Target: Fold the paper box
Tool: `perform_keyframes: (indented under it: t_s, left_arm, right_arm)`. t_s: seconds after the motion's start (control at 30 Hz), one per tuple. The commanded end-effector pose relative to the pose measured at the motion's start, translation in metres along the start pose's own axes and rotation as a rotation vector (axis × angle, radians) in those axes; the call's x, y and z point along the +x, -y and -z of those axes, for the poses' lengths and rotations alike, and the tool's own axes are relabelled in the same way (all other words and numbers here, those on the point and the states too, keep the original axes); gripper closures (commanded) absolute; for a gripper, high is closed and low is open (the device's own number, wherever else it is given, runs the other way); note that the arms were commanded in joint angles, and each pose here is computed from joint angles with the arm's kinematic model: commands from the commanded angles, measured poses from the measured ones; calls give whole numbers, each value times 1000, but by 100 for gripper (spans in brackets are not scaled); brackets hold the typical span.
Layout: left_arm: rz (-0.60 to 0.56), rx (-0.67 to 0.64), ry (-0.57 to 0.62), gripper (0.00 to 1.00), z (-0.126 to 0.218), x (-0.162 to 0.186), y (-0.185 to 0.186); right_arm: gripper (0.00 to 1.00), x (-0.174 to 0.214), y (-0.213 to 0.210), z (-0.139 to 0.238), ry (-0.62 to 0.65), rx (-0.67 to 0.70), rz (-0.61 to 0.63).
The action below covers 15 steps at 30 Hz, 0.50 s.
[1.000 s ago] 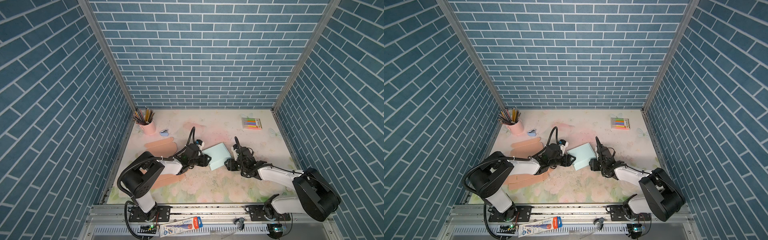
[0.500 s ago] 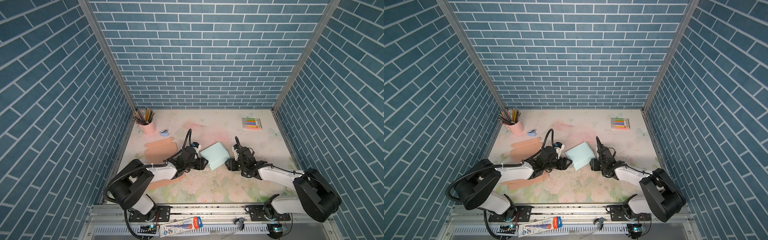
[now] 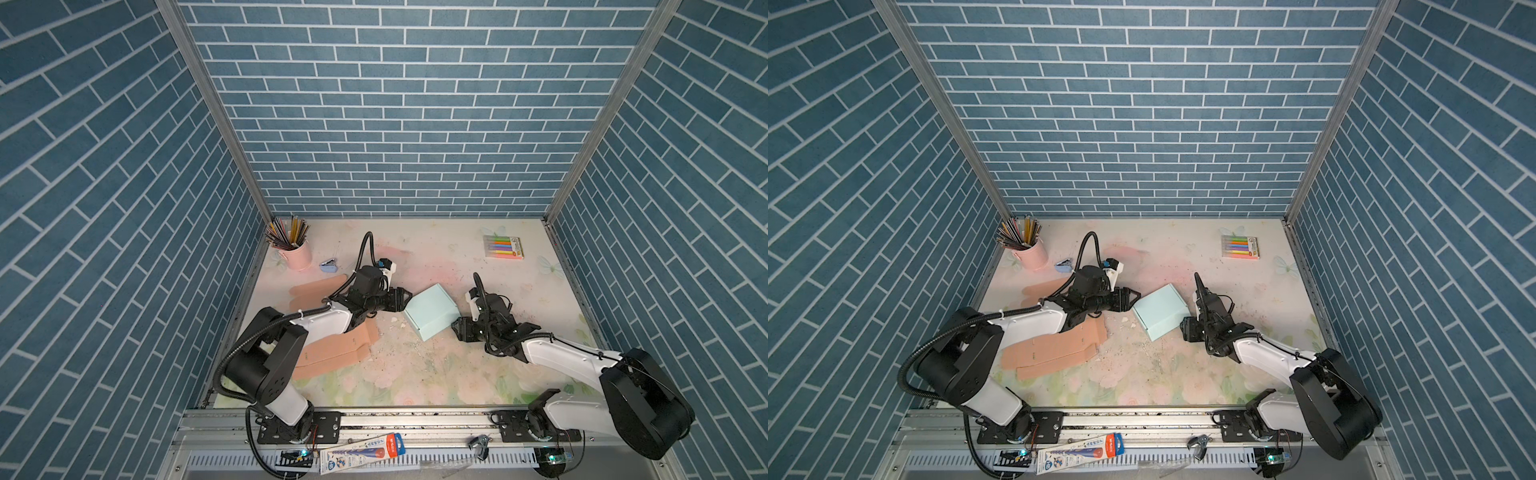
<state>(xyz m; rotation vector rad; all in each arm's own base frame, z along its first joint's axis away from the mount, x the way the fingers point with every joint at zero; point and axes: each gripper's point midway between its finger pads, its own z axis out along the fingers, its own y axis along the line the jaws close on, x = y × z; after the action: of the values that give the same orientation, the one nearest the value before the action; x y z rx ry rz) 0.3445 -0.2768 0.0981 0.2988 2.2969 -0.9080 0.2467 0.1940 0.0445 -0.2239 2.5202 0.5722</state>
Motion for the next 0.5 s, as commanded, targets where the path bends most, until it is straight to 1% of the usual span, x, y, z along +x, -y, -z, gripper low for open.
perform_keyframes:
  t_s: [0.0, 0.23, 0.47]
  left_arm:
    - [-29, 24, -43, 38, -11, -3, -2]
    - [-39, 29, -106, 38, -35, -2, -11]
    - [-35, 52, -131, 38, -40, 7, -11]
  right_arm:
    - [42, 2, -6, 2, -19, -5, 4]
    - [47, 1, -13, 1, -21, -23, 12]
    - [50, 2, -19, -7, -34, -34, 21]
